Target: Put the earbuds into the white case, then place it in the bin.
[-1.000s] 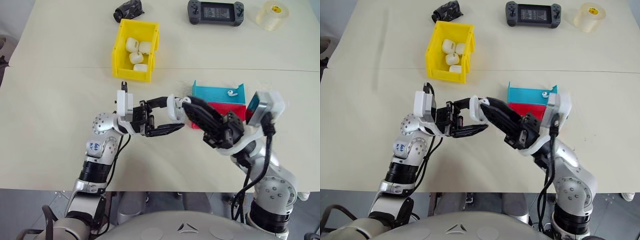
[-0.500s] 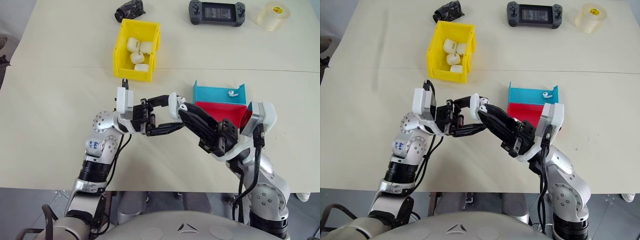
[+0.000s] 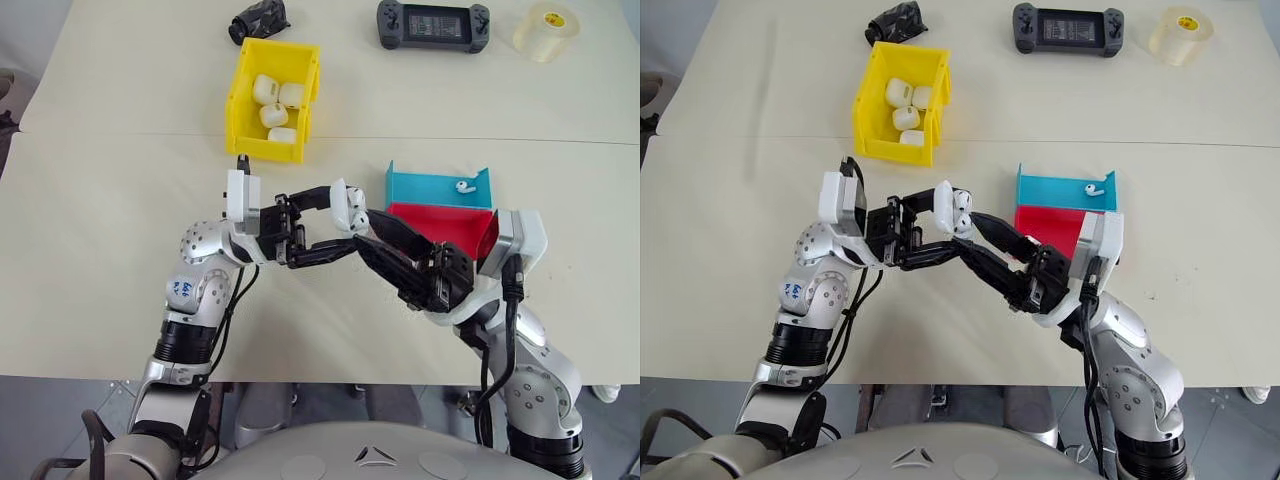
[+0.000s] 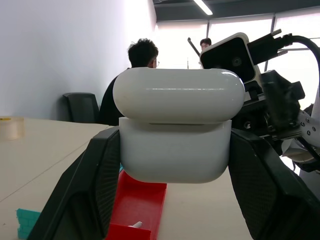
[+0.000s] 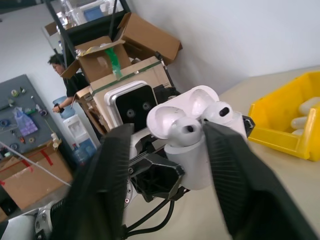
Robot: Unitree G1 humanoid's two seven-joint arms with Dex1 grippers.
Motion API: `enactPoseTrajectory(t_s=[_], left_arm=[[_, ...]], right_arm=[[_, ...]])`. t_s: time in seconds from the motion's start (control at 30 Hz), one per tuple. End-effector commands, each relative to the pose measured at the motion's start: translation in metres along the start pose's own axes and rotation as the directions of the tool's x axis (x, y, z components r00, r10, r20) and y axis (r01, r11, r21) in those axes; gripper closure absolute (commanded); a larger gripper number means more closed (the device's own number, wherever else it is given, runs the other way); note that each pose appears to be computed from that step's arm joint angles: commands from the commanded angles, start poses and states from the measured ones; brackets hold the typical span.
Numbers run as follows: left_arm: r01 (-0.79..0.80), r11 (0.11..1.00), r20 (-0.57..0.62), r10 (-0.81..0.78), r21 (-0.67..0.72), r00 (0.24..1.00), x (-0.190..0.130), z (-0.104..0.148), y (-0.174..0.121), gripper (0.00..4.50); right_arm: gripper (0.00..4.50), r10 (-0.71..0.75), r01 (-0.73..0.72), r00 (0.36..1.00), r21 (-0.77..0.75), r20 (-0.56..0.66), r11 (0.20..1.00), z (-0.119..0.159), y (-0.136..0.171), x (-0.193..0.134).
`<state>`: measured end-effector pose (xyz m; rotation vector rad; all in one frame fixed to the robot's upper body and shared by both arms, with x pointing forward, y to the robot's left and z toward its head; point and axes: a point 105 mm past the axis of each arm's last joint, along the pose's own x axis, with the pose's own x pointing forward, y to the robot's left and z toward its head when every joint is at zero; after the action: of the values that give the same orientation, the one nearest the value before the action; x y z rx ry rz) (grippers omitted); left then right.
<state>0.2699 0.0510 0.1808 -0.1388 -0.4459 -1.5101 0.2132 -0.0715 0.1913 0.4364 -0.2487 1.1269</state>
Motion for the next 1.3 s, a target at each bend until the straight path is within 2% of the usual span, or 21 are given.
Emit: enactPoseTrajectory(t_s=[0.03,0.17,0.2,0.27,0.5,0.67,0.83,0.93,1.07,1.17,1.3], left_arm=[[0.018,0.998,-0.046,-0.015,0.068,0.999,0.005,0.005,-0.001,1.7],[-0.001,0.987,-0.216,0.036,0.16,0.976,-0.005,-0.008,0.01,1.7],[0.037,0.979,-0.299,0.025,0.198,0.954,-0.01,-0.015,0.01,1.7],[0.08,0.968,-0.457,0.039,0.239,0.889,-0.02,-0.028,0.016,1.7],[0.103,0.963,-0.553,0.053,0.247,0.832,-0.018,-0.037,0.021,1.7],[0.123,0.967,-0.548,0.02,0.223,0.837,-0.008,-0.039,0.009,1.7],[0.134,0.966,-0.534,0.005,0.222,0.846,-0.004,-0.037,0.004,1.7],[0.123,0.965,-0.52,0.017,0.233,0.854,-0.005,-0.033,0.005,1.7],[0.104,0.968,-0.464,0.015,0.23,0.886,-0.011,-0.022,0.004,1.7],[0.05,0.976,-0.401,0.04,0.211,0.915,-0.011,-0.014,0.004,1.7],[-0.056,0.976,-0.372,0.133,0.21,0.919,-0.021,-0.008,0.013,1.7]], right_arm=[[1.54,-0.025,0.023,0.999,-0.063,-0.044,0.998,0.004,-0.004,-0.01],[1.54,-0.042,0.028,0.994,-0.146,-0.096,0.989,0.013,-0.01,-0.021],[1.71,-0.036,0.018,0.993,-0.162,-0.111,0.987,0.016,-0.01,-0.022],[2.24,-0.035,0.008,0.99,-0.197,-0.136,0.98,0.024,-0.012,-0.019],[4.47,0.06,-0.13,0.963,-0.257,-0.263,0.958,0.015,-0.005,0.013],[4.47,0.086,-0.18,0.93,-0.238,-0.357,0.954,-0.006,-0.004,0.035],[4.47,0.011,-0.151,0.884,-0.264,-0.467,0.953,-0.028,-0.02,0.029],[4.47,-0.006,-0.125,0.891,-0.258,-0.455,0.958,-0.024,-0.026,0.021],[4.47,-0.075,-0.056,0.883,-0.263,-0.463,0.963,-0.017,-0.044,-0.009],[4.47,-0.096,-0.033,0.877,-0.258,-0.471,0.966,-0.015,-0.048,-0.024],[4.47,-0.102,-0.001,0.906,-0.244,-0.41,0.97,-0.001,-0.047,-0.039]])
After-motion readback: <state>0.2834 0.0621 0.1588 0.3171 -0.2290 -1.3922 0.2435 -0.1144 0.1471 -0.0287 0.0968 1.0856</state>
